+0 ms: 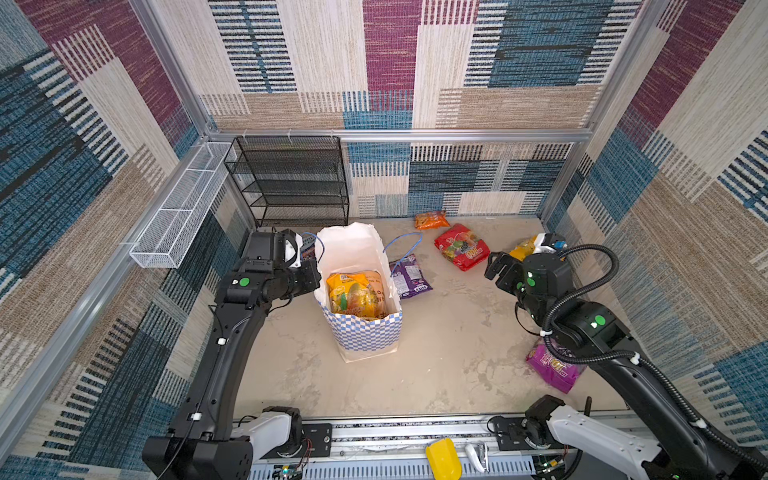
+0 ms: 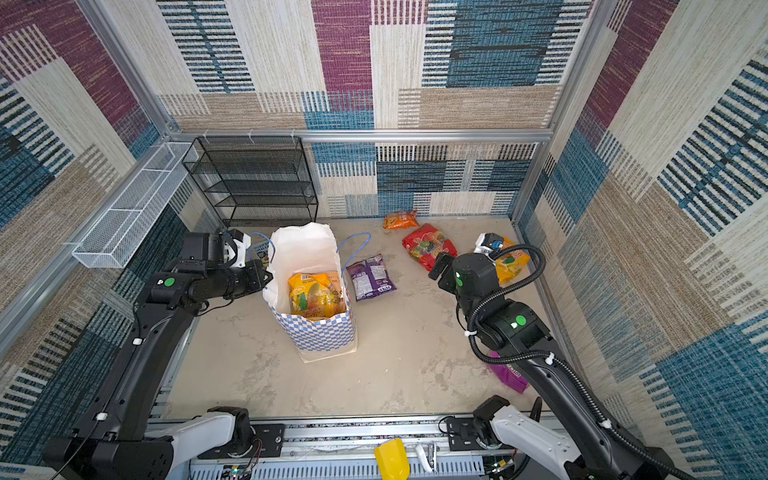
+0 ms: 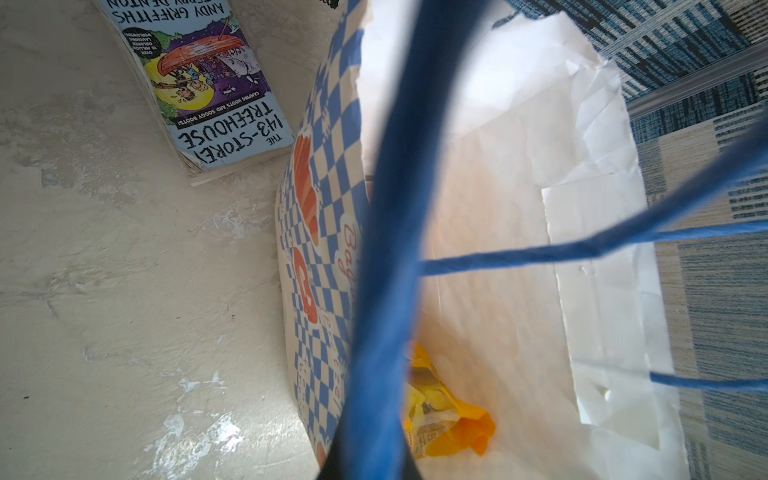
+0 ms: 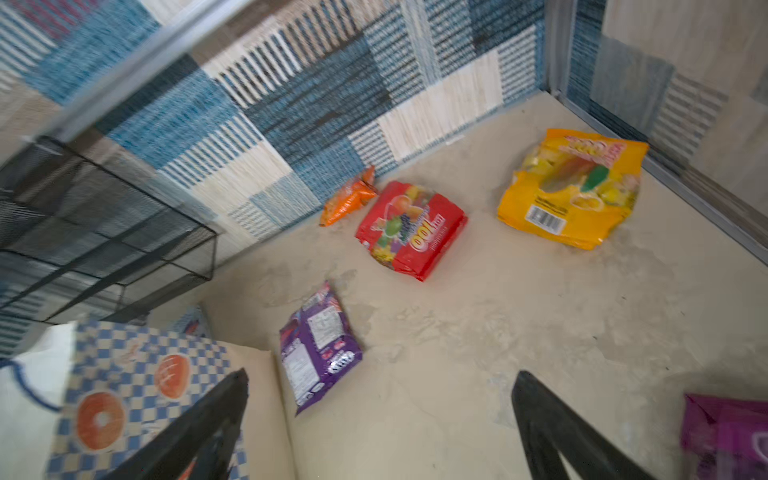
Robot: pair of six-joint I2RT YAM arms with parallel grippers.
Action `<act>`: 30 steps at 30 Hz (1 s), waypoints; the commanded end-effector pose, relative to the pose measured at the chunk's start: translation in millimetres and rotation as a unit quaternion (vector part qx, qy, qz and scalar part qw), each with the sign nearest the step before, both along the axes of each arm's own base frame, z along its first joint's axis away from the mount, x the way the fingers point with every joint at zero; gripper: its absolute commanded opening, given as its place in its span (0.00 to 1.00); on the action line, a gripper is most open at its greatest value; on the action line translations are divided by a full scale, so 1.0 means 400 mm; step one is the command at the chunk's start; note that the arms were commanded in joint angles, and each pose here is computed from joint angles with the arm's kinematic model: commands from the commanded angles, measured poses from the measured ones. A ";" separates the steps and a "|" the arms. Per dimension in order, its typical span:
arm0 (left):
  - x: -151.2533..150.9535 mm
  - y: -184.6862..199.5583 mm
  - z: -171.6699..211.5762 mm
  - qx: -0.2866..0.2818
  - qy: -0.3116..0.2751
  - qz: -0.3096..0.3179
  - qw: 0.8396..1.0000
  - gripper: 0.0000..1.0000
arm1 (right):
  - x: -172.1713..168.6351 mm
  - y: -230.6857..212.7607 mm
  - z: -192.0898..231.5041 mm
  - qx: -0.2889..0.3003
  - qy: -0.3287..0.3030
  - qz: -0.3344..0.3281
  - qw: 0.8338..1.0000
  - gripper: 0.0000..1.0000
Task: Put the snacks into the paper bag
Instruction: 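Swing the right gripper away from the paper bag toward the purple grape candy bag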
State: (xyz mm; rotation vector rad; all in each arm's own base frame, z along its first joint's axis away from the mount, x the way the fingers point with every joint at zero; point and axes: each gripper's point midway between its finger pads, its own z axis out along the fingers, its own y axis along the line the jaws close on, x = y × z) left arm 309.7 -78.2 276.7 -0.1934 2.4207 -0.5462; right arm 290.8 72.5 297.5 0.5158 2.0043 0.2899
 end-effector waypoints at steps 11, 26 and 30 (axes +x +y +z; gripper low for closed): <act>0.000 -0.005 0.022 -0.007 -0.053 -0.008 0.999 0.00 | -0.064 -0.210 -0.335 0.059 0.158 -0.191 0.967 1.00; 0.004 -0.027 0.012 -0.029 -0.043 -0.022 0.998 0.00 | -0.163 -0.497 -0.396 0.054 0.159 -0.389 0.906 1.00; 0.004 -0.027 0.012 -0.028 -0.044 -0.021 0.998 0.00 | -0.176 -0.537 -0.432 0.074 0.169 -0.395 0.900 1.00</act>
